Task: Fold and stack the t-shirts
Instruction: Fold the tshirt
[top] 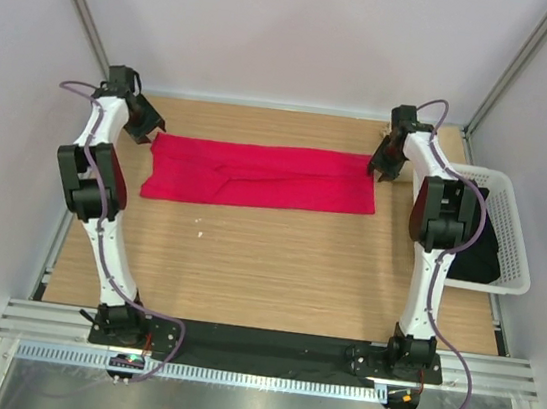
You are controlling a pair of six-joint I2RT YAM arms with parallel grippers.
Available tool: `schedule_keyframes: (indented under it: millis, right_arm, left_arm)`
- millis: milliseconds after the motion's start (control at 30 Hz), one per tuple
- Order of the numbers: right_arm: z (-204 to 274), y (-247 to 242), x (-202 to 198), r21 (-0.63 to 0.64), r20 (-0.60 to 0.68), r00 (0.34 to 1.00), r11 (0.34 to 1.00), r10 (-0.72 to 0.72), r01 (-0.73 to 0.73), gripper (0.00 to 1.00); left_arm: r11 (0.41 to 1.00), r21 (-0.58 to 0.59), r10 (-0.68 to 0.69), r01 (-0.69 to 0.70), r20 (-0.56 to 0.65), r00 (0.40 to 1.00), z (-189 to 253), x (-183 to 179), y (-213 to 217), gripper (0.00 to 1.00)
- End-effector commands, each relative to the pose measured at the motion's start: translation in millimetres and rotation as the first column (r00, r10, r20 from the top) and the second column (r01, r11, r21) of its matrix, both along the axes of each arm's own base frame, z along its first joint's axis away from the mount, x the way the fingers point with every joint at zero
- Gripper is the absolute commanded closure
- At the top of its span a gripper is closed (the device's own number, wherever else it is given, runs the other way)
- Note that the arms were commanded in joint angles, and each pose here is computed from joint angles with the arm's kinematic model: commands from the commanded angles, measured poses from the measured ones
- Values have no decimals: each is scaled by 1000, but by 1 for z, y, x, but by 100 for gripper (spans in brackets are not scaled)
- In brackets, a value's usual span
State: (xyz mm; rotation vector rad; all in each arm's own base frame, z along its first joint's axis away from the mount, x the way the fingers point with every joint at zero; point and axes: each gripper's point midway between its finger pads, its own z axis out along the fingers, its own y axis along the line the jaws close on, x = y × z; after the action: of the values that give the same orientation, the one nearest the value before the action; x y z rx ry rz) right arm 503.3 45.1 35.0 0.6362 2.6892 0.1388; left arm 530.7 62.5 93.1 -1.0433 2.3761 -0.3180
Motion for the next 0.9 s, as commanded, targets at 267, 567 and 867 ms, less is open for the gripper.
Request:
schedule_keyframes:
  millis: [267, 567, 867]
  right_arm:
    - [69, 66, -9, -119, 121, 966, 969, 230, -216, 53]
    - [37, 152, -25, 24, 100, 941, 944, 324, -328, 52]
    - [41, 145, -48, 20, 86, 932, 935, 351, -354, 51]
  left_arm:
    - [997, 78, -33, 29, 62, 997, 65, -84, -29, 53]
    - [991, -33, -132, 129, -77, 988, 10, -142, -73, 51]
    - [988, -32, -154, 151, -111, 982, -11, -141, -76, 56]
